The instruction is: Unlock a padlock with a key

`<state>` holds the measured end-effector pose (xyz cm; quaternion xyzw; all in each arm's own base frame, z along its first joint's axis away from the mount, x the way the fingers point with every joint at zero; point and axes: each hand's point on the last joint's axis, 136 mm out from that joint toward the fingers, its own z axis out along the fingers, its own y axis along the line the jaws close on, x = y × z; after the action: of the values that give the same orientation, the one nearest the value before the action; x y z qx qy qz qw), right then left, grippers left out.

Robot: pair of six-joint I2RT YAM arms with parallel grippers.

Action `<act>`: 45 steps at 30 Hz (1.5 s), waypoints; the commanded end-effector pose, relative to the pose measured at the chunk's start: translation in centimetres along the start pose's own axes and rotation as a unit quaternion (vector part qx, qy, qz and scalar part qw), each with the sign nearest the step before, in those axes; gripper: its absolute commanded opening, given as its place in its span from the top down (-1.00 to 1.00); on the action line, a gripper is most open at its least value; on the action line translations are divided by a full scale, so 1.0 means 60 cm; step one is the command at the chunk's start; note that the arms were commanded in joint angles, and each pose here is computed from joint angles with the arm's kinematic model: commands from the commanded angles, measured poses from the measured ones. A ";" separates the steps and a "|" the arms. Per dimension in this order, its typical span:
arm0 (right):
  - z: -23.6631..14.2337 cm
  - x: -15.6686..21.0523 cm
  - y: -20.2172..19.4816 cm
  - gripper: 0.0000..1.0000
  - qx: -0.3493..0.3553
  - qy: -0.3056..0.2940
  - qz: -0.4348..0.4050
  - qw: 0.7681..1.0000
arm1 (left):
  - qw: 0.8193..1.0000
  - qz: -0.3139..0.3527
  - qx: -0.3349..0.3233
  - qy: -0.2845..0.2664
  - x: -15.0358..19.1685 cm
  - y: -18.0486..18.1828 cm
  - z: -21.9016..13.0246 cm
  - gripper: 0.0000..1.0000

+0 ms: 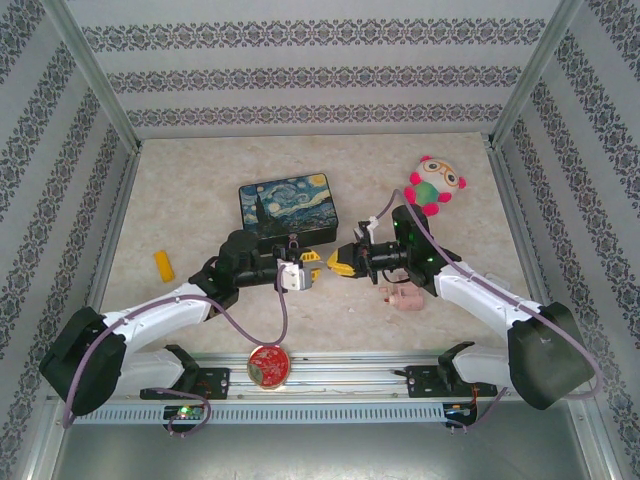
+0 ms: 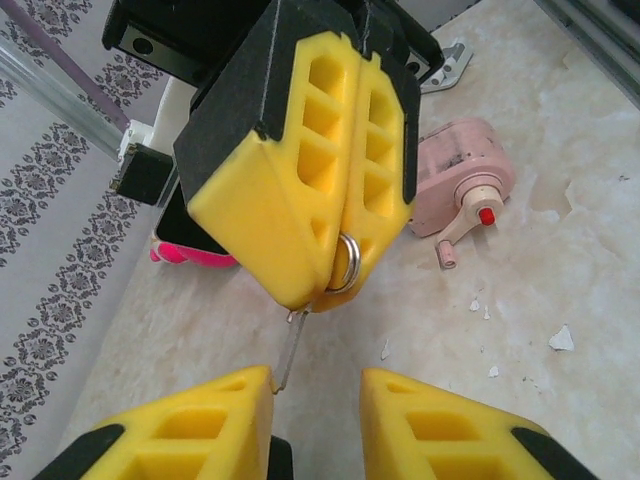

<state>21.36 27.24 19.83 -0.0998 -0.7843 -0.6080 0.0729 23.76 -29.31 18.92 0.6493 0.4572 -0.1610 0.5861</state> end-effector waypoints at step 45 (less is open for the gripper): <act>-0.082 -0.029 0.099 0.18 0.044 -0.227 -0.433 0.871 | 0.903 -0.409 -0.006 0.132 -0.034 -0.017 -0.103 1.00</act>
<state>23.99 23.07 23.40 0.0543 -0.8126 -0.4949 -0.3029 21.39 -25.46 23.30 0.4634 0.6947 -0.2588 0.4854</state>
